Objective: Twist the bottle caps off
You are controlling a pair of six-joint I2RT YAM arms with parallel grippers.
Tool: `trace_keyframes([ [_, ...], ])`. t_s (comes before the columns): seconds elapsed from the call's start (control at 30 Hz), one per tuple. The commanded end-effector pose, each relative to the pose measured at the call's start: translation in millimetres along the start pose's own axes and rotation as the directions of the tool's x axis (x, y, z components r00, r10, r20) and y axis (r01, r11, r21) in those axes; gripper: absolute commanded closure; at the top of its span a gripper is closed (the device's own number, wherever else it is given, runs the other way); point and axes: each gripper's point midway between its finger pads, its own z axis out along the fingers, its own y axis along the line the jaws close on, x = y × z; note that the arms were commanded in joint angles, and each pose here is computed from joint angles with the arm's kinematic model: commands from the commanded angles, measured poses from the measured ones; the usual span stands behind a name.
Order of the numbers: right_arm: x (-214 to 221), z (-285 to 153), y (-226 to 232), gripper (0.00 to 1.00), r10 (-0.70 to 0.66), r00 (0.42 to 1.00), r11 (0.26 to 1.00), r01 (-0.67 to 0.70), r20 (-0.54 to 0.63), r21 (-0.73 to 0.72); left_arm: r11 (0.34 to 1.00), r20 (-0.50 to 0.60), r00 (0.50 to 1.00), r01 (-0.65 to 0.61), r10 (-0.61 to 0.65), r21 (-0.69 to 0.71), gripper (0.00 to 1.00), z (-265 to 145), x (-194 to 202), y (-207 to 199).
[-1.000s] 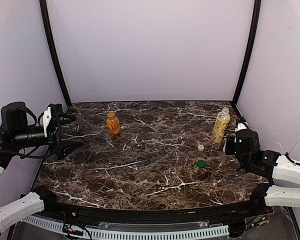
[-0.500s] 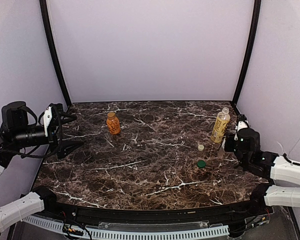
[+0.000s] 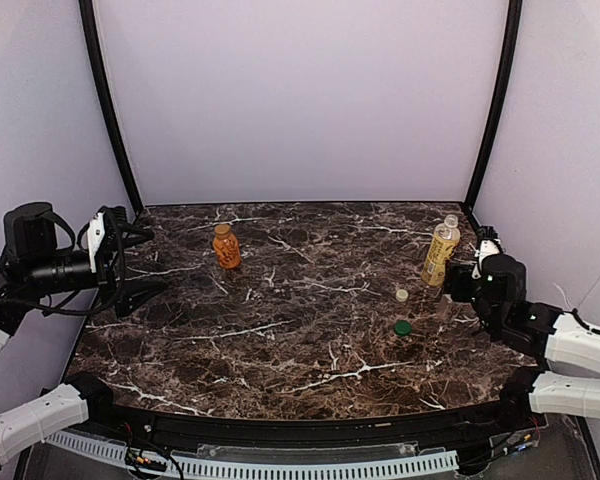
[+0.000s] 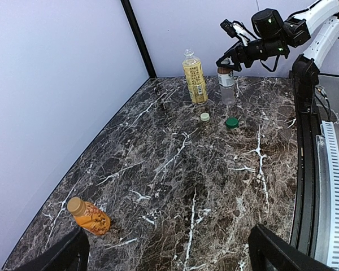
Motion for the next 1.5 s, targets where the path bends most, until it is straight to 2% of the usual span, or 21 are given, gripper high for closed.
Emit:
trace_keyframes([
  [0.0, -29, -4, 3, 0.12, 0.01, 1.0, 1.0, -0.01, 0.03, -0.001, 1.0, -0.009, 1.0, 0.008, -0.008, -0.007, 0.01, 2, 2, 3],
  [0.07, -45, -8, 5, 0.1, 0.014, 0.999, 1.0, -0.014, 0.032, -0.009, 0.999, -0.015, 1.0, 0.022, -0.022, -0.029, 0.01, 3, 3, 8],
  [0.17, -75, -18, 9, 0.07, 0.026, 0.999, 0.999, -0.024, 0.047, -0.034, 0.99, -0.048, 0.997, 0.049, -0.056, -0.135, 0.01, 3, 5, 30],
  [0.23, -98, -26, 13, 0.06, 0.029, 0.998, 0.998, -0.025, 0.062, -0.066, 0.977, -0.102, 0.992, 0.051, -0.073, -0.206, 0.01, 3, 6, 48],
  [0.3, -125, -37, 21, 0.07, 0.037, 0.995, 0.992, -0.026, 0.09, -0.122, 0.971, -0.202, 0.974, 0.053, -0.101, -0.232, 0.01, 6, 11, 64],
  [0.37, -143, -44, 32, 0.07, 0.032, 0.994, 0.982, -0.012, 0.104, -0.188, 0.97, -0.343, 0.925, 0.086, -0.163, -0.229, 0.01, 13, 21, 77],
  [0.4, -150, -48, 37, 0.07, 0.035, 0.994, 0.976, -0.011, 0.107, -0.217, 0.968, -0.438, 0.876, 0.115, -0.204, -0.221, 0.01, 20, 29, 86],
  [0.43, -156, -50, 42, 0.06, 0.038, 0.994, 0.969, -0.011, 0.105, -0.246, 0.967, -0.479, 0.849, 0.13, -0.222, -0.217, 0.01, 24, 32, 90],
  [0.5, -163, -54, 53, 0.06, 0.045, 0.994, 0.955, -0.015, 0.096, -0.297, 0.958, -0.606, 0.743, 0.195, -0.283, -0.209, 0.01, 48, 56, 105],
  [0.53, -165, -54, 58, 0.06, 0.048, 0.995, 0.948, -0.017, 0.089, -0.318, 0.952, -0.613, 0.73, 0.197, -0.301, -0.233, 0.01, 49, 50, 114],
  [0.57, -165, -55, 64, 0.05, 0.049, 0.996, 0.938, -0.018, 0.079, -0.346, 0.947, -0.646, 0.693, 0.219, -0.319, -0.233, 0.01, 62, 63, 119],
  [0.6, -165, -55, 69, 0.04, 0.049, 0.996, 0.93, -0.02, 0.07, -0.368, 0.944, -0.641, 0.693, 0.222, -0.329, -0.245, 0.01, 68, 61, 126],
  [0.63, -165, -54, 74, 0.02, 0.05, 0.997, 0.923, -0.023, 0.061, -0.385, 0.941, -0.66, 0.671, 0.236, -0.338, -0.242, 0.01, 79, 73, 129],
  [0.77, -155, -49, 91, 0.01, 0.019, 1.0, 0.9, -0.013, 0.009, -0.436, 0.942, -0.663, 0.671, 0.201, -0.332, -0.269, 0.01, 114, 96, 154],
  [0.87, -146, -46, 99, 0.01, 0.0, 0.999, 0.89, -0.016, -0.036, -0.456, 0.941, -0.646, 0.693, 0.16, -0.321, -0.297, 0.01, 139, 106, 177],
  [1.03, -138, -41, 103, 0.01, 0.005, 0.997, 0.89, -0.038, -0.072, -0.454, 0.925, -0.623, 0.69, 0.206, -0.368, -0.319, 0.04, 184, 131, 195],
  [1.23, -135, -40, 103, 0.02, 0.017, 0.996, 0.892, -0.055, -0.088, -0.449, 0.899, -0.582, 0.701, 0.205, -0.412, -0.388, 0.1, 212, 154, 214],
  [1.47, -133, -40, 102, 0.02, 0.011, 0.995, 0.895, -0.053, -0.098, -0.443, 0.884, -0.567, 0.703, 0.199, -0.429, -0.423, 0.2, 226, 171, 223],
])
